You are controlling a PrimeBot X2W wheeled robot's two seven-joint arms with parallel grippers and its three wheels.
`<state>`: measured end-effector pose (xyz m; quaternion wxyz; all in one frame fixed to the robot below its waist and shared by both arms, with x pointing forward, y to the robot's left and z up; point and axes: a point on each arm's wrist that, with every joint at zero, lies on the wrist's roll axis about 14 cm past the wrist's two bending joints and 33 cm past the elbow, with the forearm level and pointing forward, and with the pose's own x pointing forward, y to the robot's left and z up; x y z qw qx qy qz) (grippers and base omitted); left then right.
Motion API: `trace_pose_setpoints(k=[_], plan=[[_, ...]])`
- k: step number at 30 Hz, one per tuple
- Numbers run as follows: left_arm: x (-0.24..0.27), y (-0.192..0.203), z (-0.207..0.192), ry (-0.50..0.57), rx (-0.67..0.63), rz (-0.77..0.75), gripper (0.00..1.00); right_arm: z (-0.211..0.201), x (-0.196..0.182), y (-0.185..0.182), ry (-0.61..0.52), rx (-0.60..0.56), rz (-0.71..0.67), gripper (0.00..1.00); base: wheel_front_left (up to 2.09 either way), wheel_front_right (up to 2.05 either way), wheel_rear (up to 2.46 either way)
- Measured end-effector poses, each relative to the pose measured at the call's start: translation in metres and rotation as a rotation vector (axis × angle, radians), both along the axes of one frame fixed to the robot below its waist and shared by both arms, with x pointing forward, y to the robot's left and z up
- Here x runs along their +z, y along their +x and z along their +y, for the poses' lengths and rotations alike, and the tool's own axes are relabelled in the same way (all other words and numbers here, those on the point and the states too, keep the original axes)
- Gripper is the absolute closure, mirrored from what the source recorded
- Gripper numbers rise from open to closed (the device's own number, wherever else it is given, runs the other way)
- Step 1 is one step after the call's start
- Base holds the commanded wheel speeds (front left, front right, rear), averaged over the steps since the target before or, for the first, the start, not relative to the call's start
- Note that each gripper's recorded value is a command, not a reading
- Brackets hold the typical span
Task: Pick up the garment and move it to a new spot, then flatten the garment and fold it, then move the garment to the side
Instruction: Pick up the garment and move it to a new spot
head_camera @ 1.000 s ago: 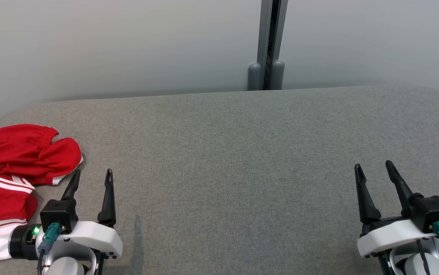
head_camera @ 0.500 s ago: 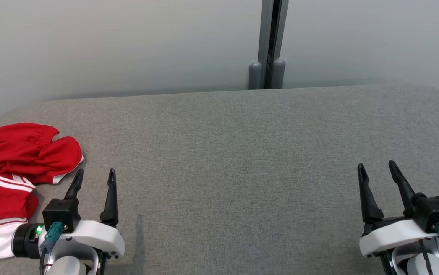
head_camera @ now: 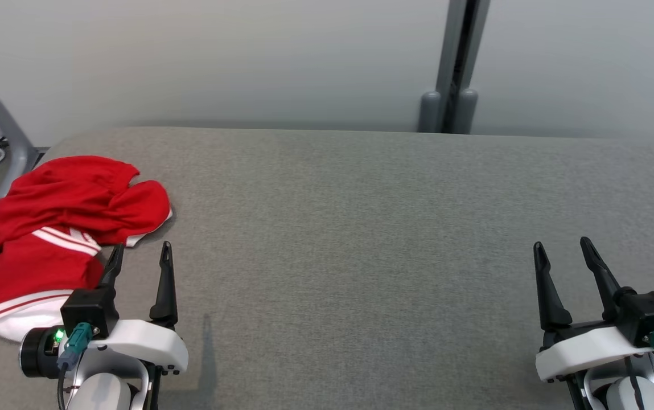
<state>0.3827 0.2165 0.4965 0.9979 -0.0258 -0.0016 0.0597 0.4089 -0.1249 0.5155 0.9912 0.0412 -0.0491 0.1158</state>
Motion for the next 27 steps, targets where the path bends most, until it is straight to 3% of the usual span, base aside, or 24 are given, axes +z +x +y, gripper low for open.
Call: trace_pose_setpoints(k=[17,27], plan=[[-0.001,-0.071,0.095,-0.016,0.317,-0.004,0.00,0.125,0.002,0.023,0.006,0.341,-0.013,0.00,0.00,0.00,0.00],[-0.005,-0.086,0.107,-0.027,0.376,0.004,0.00,0.151,-0.001,0.024,0.022,0.406,-0.002,0.00,0.00,0.00,0.00]])
